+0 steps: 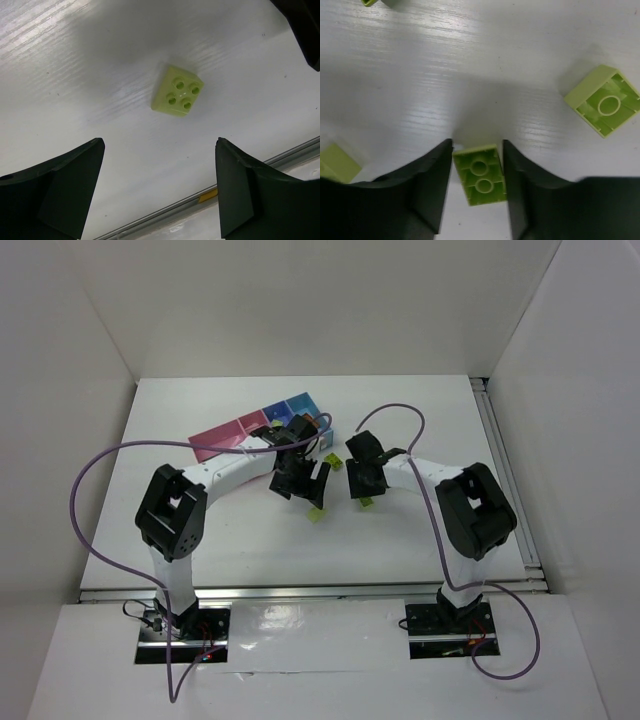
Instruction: Sort the legos into containers by color
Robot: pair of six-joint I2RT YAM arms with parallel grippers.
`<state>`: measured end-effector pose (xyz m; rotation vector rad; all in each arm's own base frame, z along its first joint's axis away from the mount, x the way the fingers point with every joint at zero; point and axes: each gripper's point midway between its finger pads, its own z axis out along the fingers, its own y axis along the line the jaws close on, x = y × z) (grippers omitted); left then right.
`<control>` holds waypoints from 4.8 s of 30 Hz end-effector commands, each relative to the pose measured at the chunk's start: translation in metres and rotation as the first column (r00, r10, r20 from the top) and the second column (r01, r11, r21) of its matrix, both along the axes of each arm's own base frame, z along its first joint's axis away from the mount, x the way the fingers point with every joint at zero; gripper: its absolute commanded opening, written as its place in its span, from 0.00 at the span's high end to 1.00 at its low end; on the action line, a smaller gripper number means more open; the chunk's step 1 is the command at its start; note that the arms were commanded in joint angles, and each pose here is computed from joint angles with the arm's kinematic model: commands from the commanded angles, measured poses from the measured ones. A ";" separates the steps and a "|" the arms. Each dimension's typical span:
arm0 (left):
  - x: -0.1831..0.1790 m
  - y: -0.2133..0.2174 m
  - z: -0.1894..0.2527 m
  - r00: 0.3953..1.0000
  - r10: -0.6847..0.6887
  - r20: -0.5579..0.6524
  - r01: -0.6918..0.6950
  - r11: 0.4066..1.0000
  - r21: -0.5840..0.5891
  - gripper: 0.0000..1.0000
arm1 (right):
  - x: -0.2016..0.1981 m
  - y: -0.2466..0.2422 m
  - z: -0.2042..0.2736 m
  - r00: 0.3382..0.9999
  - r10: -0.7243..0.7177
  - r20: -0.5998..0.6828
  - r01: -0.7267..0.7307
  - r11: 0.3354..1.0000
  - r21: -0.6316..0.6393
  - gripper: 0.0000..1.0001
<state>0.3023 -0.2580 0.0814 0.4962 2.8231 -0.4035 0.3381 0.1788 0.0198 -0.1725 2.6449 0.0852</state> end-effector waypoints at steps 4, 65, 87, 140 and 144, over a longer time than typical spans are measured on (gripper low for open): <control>0.004 0.004 -0.001 0.999 -0.014 0.029 0.014 1.000 0.011 0.08 | 0.013 0.006 0.025 0.997 0.004 0.071 -0.007 0.999 0.040 0.74; -0.002 -0.023 -0.016 0.991 -0.089 0.096 0.085 0.995 0.053 0.01 | 0.017 -0.069 0.065 0.872 -0.488 0.036 0.467 0.853 0.234 0.14; 0.012 -0.029 -0.015 0.990 -0.084 0.113 0.073 0.992 0.098 0.90 | 0.055 -0.064 0.026 0.868 -0.495 0.047 0.478 0.856 0.197 0.24; 0.052 0.228 0.140 0.612 0.743 0.272 -0.772 0.636 -0.001 0.08 | 0.188 0.219 0.158 0.915 -0.066 0.398 -0.134 0.879 0.457 0.16; 0.047 0.224 0.147 0.613 0.736 0.286 -0.749 0.657 -0.085 0.08 | 0.183 0.201 0.187 0.886 -0.120 0.447 -0.109 0.884 0.454 0.21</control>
